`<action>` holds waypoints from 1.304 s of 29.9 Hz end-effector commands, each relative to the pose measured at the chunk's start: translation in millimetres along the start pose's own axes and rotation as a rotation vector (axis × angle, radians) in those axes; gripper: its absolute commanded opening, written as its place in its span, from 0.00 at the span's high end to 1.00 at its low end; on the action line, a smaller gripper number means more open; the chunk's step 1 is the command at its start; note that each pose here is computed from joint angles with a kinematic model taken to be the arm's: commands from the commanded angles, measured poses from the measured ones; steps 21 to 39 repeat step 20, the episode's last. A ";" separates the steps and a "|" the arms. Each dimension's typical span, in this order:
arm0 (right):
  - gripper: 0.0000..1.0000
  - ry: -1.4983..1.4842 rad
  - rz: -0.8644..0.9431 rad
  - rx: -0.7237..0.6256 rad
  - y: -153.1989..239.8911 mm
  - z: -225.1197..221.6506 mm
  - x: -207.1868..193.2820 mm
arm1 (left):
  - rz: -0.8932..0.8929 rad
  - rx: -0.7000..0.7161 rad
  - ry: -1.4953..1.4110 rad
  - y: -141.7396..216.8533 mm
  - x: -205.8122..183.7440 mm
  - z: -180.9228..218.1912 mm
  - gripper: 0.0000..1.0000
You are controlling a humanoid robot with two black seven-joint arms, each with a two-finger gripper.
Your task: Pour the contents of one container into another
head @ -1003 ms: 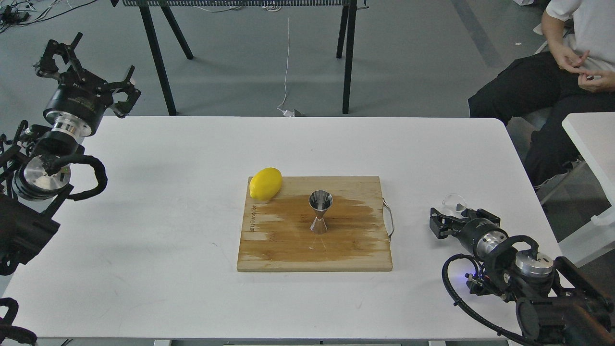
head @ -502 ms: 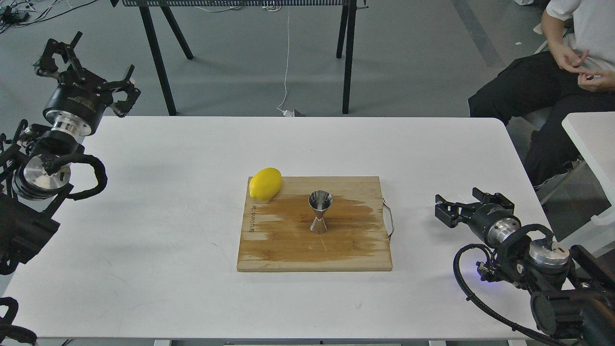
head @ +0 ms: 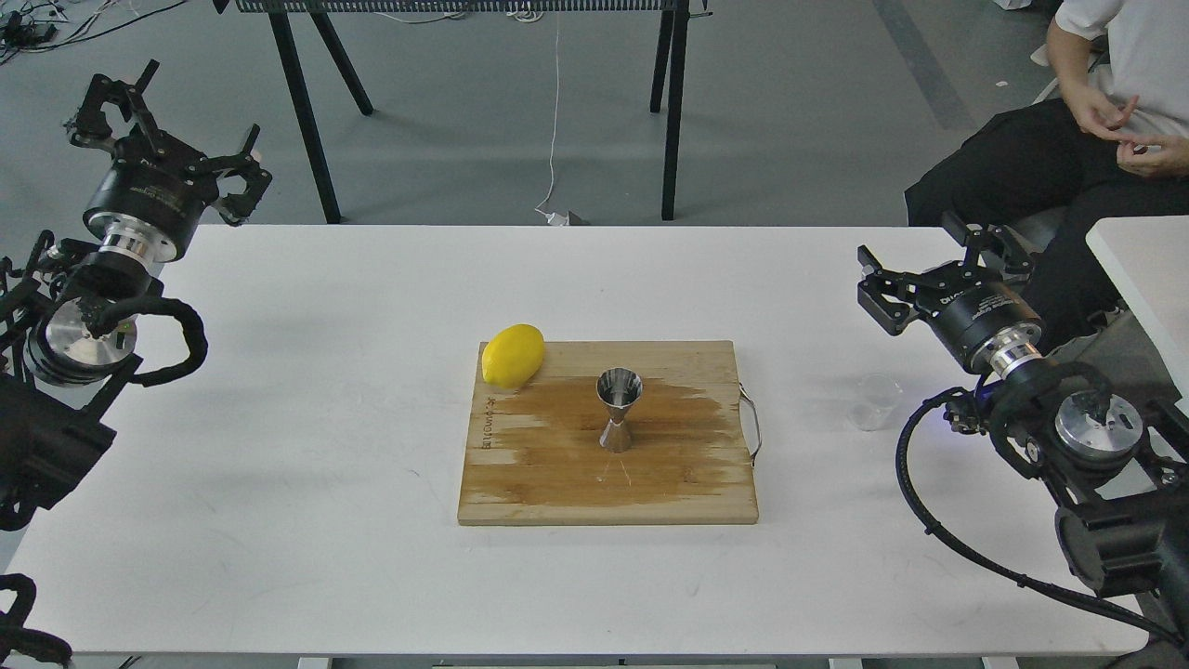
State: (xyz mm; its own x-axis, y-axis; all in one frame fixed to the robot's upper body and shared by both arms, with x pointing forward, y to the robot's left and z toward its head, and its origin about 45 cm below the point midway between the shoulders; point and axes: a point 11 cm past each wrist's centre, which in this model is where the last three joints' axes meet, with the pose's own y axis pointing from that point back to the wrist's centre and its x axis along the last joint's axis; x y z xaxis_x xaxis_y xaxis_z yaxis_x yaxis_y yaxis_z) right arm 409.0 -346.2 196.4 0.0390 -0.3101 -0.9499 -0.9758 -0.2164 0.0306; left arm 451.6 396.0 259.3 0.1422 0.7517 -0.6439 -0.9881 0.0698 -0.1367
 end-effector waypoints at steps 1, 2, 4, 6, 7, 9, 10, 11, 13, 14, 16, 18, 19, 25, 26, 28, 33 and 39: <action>0.00 0.115 -0.108 0.105 -8.0 -26.5 -28.0 | 0.000 0.001 0.003 0.1 -0.2 -1.2 0.00; 0.00 0.143 -0.137 0.126 -9.1 -31.9 -34.5 | 0.001 0.002 0.005 0.4 0.0 -2.2 0.00; 0.00 0.169 -0.177 0.152 -12.4 -40.0 -42.0 | 0.000 0.001 0.006 0.3 -0.2 -2.8 0.00; 0.00 0.179 -0.218 0.166 -15.2 -45.1 -48.3 | -0.005 0.007 0.017 -0.9 -3.1 -8.0 0.00; 0.00 0.185 -0.217 0.169 -17.0 -47.2 -49.5 | -0.005 0.007 0.021 -1.2 -3.6 -9.5 0.00; 0.00 0.196 -0.202 0.173 -17.5 -51.0 -46.4 | -0.010 0.010 0.029 -2.3 -6.4 -13.3 0.00; 0.00 0.209 -0.191 0.172 -17.0 -51.8 -43.1 | -0.009 0.009 0.031 -2.4 -6.2 -13.5 0.00; 0.00 0.226 -0.182 0.169 -17.1 -51.8 -40.6 | -0.010 0.010 0.035 -2.7 -7.2 -15.3 0.00; 0.00 0.248 -0.176 0.169 -19.8 -54.1 -41.3 | -0.013 0.010 0.039 -3.0 -8.3 -16.4 0.00; 0.00 0.251 -0.179 0.169 -21.1 -54.5 -43.0 | -0.011 0.011 0.038 -2.9 -7.8 -16.5 0.00; 0.00 0.253 -0.179 0.169 -21.4 -54.8 -43.2 | -0.011 0.010 0.039 -3.0 -7.8 -16.1 0.00; 0.00 0.256 -0.179 0.168 -21.7 -54.9 -43.4 | -0.012 0.007 0.039 -3.5 -8.3 -15.5 0.00; 0.00 0.256 -0.182 0.168 -22.1 -54.8 -44.6 | -0.014 0.009 0.040 -4.0 -9.2 -16.0 0.00; 0.00 0.257 -0.180 0.168 -22.1 -55.0 -44.1 | -0.018 0.008 0.039 -5.3 -10.8 -15.2 0.00; 0.00 0.257 -0.180 0.168 -22.1 -55.0 -44.1 | -0.018 0.008 0.039 -5.3 -10.8 -15.2 0.00; 0.00 0.257 -0.180 0.168 -22.1 -55.0 -44.1 | -0.018 0.008 0.039 -5.3 -10.8 -15.2 0.00; 0.00 0.257 -0.180 0.168 -22.1 -55.0 -44.1 | -0.018 0.008 0.039 -5.3 -10.8 -15.2 0.00; 0.00 0.257 -0.180 0.168 -22.1 -55.0 -44.1 | -0.018 0.008 0.039 -5.3 -10.8 -15.2 0.00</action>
